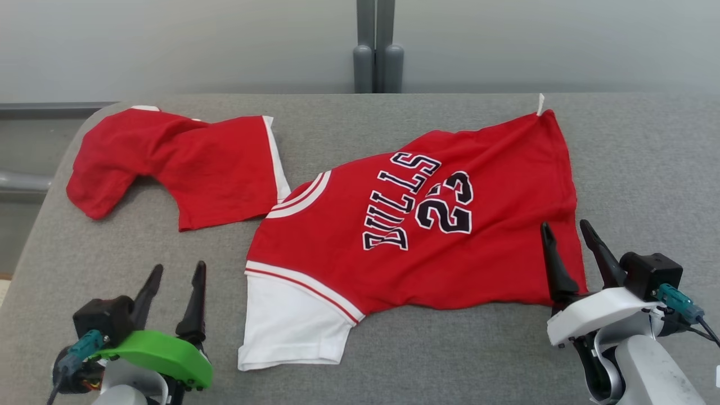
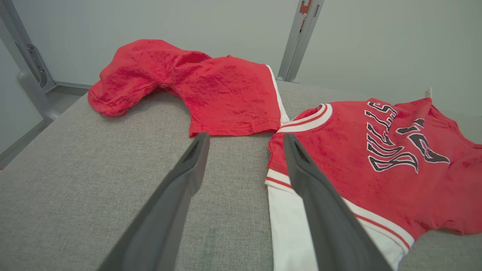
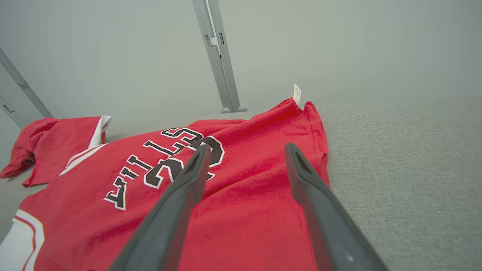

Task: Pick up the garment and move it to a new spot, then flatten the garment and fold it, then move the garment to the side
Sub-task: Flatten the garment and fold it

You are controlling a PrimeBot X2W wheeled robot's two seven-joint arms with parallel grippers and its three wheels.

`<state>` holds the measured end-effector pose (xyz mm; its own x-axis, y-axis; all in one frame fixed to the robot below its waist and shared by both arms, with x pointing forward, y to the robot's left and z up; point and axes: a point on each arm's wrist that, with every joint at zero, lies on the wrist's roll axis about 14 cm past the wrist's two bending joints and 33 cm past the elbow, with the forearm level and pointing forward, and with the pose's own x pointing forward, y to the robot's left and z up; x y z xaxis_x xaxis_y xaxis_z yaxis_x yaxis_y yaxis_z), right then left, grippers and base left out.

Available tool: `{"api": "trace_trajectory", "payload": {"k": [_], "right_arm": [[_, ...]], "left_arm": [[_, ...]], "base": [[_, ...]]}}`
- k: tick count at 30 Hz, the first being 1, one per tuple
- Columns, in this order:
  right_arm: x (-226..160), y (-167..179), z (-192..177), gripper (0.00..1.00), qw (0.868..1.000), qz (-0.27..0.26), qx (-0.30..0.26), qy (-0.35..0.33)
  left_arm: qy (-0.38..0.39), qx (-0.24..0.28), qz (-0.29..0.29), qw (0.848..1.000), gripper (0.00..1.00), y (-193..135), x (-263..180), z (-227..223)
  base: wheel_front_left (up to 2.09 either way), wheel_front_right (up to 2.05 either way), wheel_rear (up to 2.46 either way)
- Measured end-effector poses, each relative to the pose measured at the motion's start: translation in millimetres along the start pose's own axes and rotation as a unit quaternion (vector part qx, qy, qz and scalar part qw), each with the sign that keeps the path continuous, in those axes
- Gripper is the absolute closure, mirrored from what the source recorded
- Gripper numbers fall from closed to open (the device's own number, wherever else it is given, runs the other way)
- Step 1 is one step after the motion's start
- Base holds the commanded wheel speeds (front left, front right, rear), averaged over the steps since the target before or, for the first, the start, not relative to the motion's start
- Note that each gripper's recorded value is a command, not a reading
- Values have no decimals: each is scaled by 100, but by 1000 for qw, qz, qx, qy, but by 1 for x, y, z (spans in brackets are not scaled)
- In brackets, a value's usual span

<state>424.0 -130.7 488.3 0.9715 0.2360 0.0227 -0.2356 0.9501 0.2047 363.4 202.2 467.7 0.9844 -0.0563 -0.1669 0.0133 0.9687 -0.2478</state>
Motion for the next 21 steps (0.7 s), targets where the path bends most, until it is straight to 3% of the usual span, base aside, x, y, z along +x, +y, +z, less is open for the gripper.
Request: {"api": "trace_trajectory", "payload": {"k": [5, 15, 21], "right_arm": [[-17, -14, 18, 0, 999, -22, -8, -27], [-68, -51, 20, 0, 995, -93, -2, -35], [-83, -55, 36, 0, 993, -103, -19, -57]], "left_arm": [[-66, 35, 1, 997, 0, -6, 8, 35], [-98, 44, 18, 994, 0, -12, -2, 36], [-110, 50, 16, 993, 0, -15, -12, 36]], "base": [[0, 0, 0], [0, 0, 0], [0, 0, 0]]}}
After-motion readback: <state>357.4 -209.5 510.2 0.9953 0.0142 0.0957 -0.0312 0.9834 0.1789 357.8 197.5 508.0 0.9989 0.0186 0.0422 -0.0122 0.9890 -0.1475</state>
